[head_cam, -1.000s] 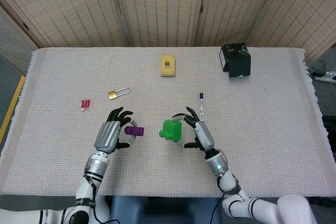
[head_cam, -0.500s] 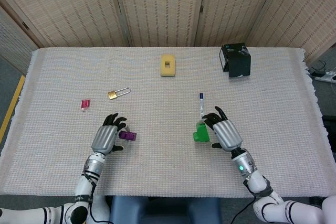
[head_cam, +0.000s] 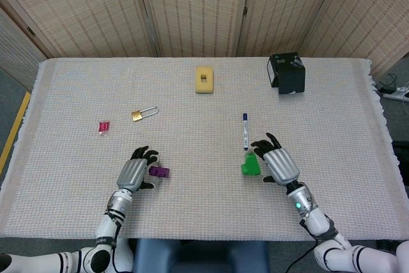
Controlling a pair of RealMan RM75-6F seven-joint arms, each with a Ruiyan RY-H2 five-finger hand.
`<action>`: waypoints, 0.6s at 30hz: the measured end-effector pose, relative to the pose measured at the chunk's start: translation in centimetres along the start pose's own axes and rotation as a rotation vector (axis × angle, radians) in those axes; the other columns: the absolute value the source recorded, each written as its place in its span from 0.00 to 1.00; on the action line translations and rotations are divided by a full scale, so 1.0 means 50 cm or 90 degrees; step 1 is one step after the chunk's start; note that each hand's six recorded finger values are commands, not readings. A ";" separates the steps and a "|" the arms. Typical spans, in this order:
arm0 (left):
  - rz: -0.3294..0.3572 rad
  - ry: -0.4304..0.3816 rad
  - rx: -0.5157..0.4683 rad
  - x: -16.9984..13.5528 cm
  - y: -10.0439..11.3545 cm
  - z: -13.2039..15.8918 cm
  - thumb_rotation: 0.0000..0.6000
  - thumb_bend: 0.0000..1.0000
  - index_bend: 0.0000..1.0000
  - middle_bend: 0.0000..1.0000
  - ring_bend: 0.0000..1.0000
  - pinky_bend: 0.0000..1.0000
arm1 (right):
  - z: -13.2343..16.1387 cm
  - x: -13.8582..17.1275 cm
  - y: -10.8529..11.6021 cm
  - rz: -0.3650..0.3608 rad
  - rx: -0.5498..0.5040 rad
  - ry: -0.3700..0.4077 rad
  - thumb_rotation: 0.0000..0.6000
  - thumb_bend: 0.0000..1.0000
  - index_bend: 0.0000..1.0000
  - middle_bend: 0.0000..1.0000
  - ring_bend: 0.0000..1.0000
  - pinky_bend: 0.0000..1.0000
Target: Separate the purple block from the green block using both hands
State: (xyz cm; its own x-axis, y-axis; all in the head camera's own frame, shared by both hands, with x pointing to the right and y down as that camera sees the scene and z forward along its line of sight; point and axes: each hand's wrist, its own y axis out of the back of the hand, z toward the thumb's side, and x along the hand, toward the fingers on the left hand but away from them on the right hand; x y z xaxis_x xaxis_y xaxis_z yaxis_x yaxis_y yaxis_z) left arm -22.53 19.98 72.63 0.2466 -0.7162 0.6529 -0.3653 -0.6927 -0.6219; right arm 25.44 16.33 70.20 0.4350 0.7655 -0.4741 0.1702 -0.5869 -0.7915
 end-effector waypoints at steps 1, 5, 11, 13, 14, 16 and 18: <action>-0.005 -0.004 0.001 0.000 -0.003 0.001 1.00 0.47 0.58 0.21 0.00 0.00 | -0.002 0.001 -0.001 0.006 -0.002 0.003 1.00 0.30 0.40 0.07 0.09 0.00; -0.026 -0.018 0.011 -0.001 -0.014 0.003 1.00 0.47 0.26 0.13 0.00 0.00 | -0.011 0.006 -0.001 0.031 0.010 0.014 1.00 0.30 0.17 0.00 0.04 0.00; -0.054 -0.020 0.013 -0.002 -0.020 0.001 1.00 0.45 0.03 0.06 0.00 0.00 | -0.014 0.013 0.002 0.065 0.018 0.023 1.00 0.30 0.00 0.00 0.00 0.00; -0.055 -0.021 0.006 -0.002 -0.020 0.002 1.00 0.44 0.02 0.05 0.00 0.00 | -0.017 0.015 0.002 0.075 0.026 0.021 1.00 0.30 0.00 0.00 0.00 0.00; -0.057 -0.022 0.004 -0.002 -0.020 0.003 1.00 0.44 0.01 0.05 0.00 0.00 | -0.020 0.017 0.002 0.082 0.032 0.019 1.00 0.30 0.00 0.00 0.00 0.00; -0.057 -0.024 0.000 -0.002 -0.019 0.005 1.00 0.43 0.01 0.05 0.00 0.00 | -0.021 0.019 0.003 0.090 0.035 0.017 1.00 0.30 0.00 0.00 0.00 0.00; -0.055 -0.029 -0.004 -0.003 -0.016 0.009 1.00 0.43 0.01 0.04 0.00 0.00 | -0.019 0.022 0.010 0.091 0.034 0.019 1.00 0.30 0.00 0.00 0.00 0.00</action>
State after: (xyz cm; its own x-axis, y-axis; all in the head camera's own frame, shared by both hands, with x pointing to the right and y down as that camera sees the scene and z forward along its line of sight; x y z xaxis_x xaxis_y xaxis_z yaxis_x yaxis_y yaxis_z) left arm -21.86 20.62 72.84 0.3173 -0.6569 0.6839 -0.3464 -0.7517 -0.5613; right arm 26.84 16.60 69.64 0.4771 0.6664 -0.5730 0.0575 -0.6743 -0.7362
